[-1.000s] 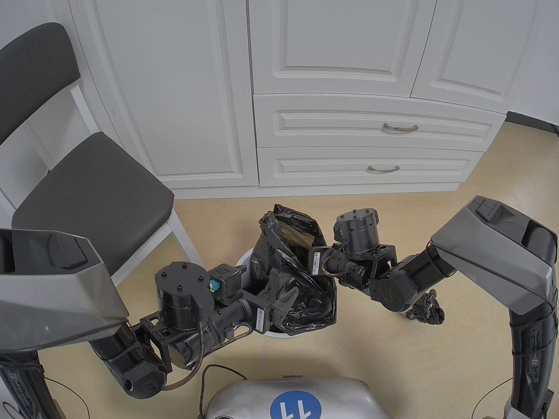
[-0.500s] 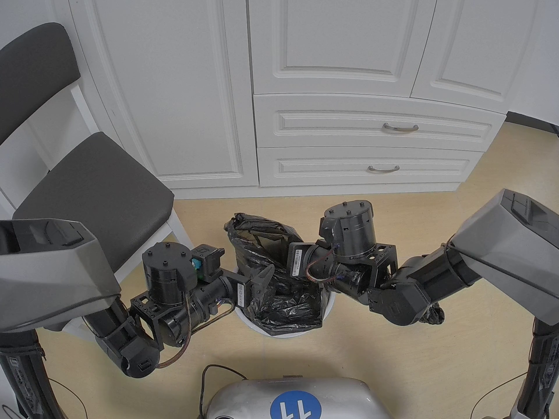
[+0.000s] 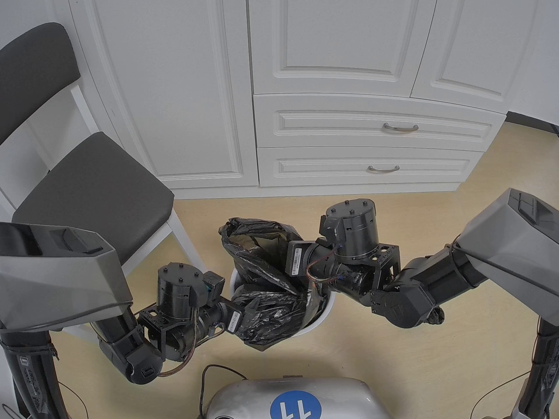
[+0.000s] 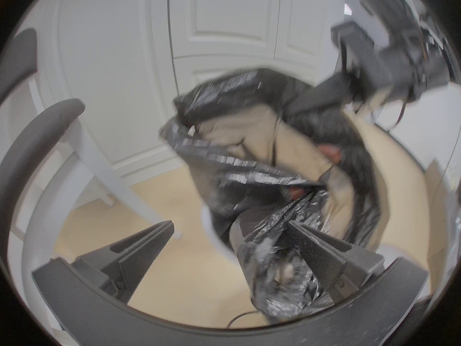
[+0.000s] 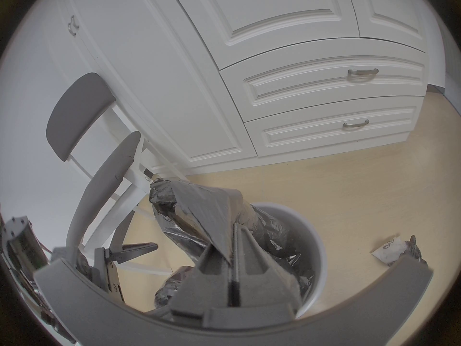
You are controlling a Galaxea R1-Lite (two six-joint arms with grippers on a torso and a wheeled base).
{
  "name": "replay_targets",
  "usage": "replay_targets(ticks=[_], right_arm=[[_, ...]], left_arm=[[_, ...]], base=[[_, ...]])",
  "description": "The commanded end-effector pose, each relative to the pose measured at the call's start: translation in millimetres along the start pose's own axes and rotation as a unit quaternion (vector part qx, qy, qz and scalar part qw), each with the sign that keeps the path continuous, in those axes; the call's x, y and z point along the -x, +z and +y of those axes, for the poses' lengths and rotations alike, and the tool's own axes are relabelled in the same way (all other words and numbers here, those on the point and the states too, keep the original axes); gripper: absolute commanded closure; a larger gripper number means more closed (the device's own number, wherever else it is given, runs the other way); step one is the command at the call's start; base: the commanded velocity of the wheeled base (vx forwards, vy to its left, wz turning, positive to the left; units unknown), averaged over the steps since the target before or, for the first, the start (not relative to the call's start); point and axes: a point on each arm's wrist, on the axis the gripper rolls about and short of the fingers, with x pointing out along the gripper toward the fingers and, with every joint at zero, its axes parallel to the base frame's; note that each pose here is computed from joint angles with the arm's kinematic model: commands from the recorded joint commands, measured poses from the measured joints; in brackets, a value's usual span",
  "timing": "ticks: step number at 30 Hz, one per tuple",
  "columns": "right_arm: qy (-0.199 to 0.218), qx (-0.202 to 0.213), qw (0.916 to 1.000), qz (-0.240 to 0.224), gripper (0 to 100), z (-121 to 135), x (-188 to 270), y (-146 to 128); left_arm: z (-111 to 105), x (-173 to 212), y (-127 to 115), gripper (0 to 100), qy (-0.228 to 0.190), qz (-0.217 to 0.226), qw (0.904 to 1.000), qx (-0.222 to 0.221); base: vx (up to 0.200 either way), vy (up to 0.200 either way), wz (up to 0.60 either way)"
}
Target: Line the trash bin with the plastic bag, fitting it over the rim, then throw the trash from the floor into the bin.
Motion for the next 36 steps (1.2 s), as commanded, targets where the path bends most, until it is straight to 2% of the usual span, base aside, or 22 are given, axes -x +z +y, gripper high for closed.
replay_targets(ticks=[1, 5, 8, 10, 15, 21, 26, 33, 36], right_arm=[[-0.012, 0.001, 0.9999, -0.011, 100, -9, 1, 10], [-0.033, 0.018, 0.9992, -0.011, 100, -13, 2, 9], [-0.046, 0.045, 0.9979, 0.001, 100, -18, 3, 3], [-0.048, 0.053, 0.9974, 0.006, 100, -20, 4, 1], [-0.045, 0.074, 0.9960, 0.019, 100, -18, 12, -6], [-0.030, 0.077, 0.9964, 0.018, 100, -7, 21, -7], [-0.020, 0.078, 0.9967, 0.015, 100, 0, 27, -7], [-0.015, 0.078, 0.9968, 0.012, 100, 4, 31, -5], [-0.015, 0.078, 0.9968, 0.011, 100, 4, 32, -4]], left_arm=[[8, 0, -26, 0, 0.041, 0.076, 0.9953, -0.044], [14, 5, -39, 0, 0.041, 0.111, 0.9903, -0.072], [17, 8, -44, 0, 0.040, 0.122, 0.9874, -0.093], [17, 8, -43, 0, 0.040, 0.117, 0.9880, -0.092], [19, 11, -26, 0, 0.049, 0.072, 0.9931, -0.078], [16, 19, 2, 0, 0.038, -0.022, 0.9986, -0.031], [-10, 16, 15, 0, -0.006, -0.063, 0.9975, 0.033], [-30, -15, 5, 0, -0.027, -0.052, 0.9942, 0.090], [-33, -21, -3, 0, -0.027, -0.039, 0.9949, 0.089]], base=[[0.000, 0.000, 0.00], [0.000, 0.000, 0.00], [0.000, 0.000, 0.00], [0.000, 0.000, 0.00], [0.000, 0.000, 0.00], [0.000, 0.000, 0.00], [0.000, 0.000, 0.00], [0.000, 0.000, 0.00], [0.000, 0.000, 0.00]])
